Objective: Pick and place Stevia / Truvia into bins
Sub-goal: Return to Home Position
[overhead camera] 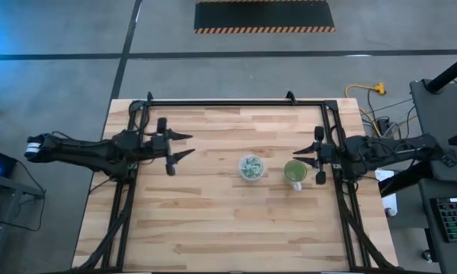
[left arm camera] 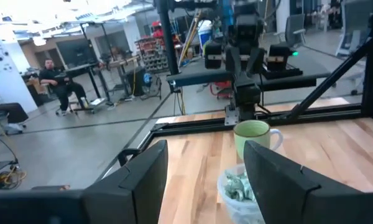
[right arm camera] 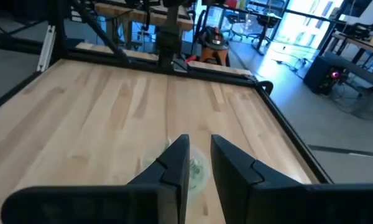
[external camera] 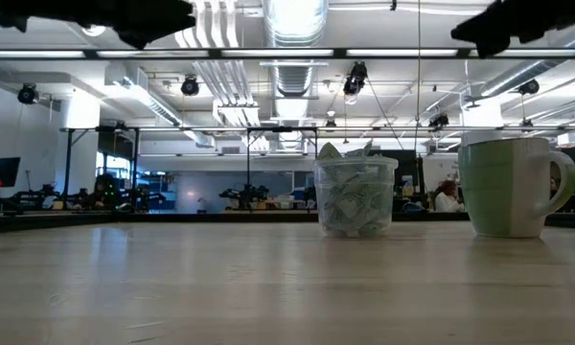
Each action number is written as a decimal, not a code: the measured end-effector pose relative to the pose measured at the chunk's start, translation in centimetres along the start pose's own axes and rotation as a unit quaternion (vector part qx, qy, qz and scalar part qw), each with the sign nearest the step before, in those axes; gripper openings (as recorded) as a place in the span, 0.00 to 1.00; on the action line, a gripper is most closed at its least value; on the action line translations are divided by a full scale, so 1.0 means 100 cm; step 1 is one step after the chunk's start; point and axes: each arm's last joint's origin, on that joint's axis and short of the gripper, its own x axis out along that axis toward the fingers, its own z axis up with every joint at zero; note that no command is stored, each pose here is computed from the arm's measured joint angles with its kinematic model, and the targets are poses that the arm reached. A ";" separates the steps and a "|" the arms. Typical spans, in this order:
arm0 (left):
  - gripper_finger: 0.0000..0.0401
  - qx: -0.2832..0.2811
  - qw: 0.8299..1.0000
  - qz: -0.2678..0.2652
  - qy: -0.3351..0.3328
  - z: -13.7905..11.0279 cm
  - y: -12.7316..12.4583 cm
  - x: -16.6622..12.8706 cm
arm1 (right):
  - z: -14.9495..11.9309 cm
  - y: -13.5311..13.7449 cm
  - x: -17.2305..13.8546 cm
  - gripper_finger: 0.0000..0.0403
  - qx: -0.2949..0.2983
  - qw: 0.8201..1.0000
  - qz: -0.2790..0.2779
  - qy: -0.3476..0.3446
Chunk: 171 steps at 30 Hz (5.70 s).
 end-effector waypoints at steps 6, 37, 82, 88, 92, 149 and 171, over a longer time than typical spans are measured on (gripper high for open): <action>0.49 -0.017 1.000 0.003 -0.016 -0.024 0.000 -0.017 | -0.024 0.002 -0.001 0.14 0.001 1.000 -0.003 -0.007; 0.49 -0.008 0.998 -0.055 -0.033 -0.073 -0.006 -0.046 | -0.042 -0.002 -0.027 0.14 0.018 0.998 -0.001 -0.060; 0.49 -0.016 0.999 0.037 0.001 -0.122 -0.003 -0.068 | -0.104 0.005 -0.003 0.14 0.016 0.999 -0.010 -0.047; 0.49 -0.008 1.000 -0.006 0.007 -0.124 -0.006 -0.067 | -0.103 0.005 -0.003 0.14 0.003 0.999 -0.008 -0.053; 0.49 0.003 0.997 -0.074 -0.001 -0.124 -0.010 -0.067 | -0.103 0.007 -0.003 0.14 -0.006 0.998 0.023 -0.058; 0.49 0.001 0.996 -0.088 -0.009 -0.123 -0.010 -0.067 | -0.105 0.009 0.004 0.14 -0.060 0.989 0.024 -0.130; 0.49 0.001 0.996 -0.088 -0.011 -0.123 -0.010 -0.067 | -0.105 0.009 0.004 0.14 -0.060 0.989 0.024 -0.130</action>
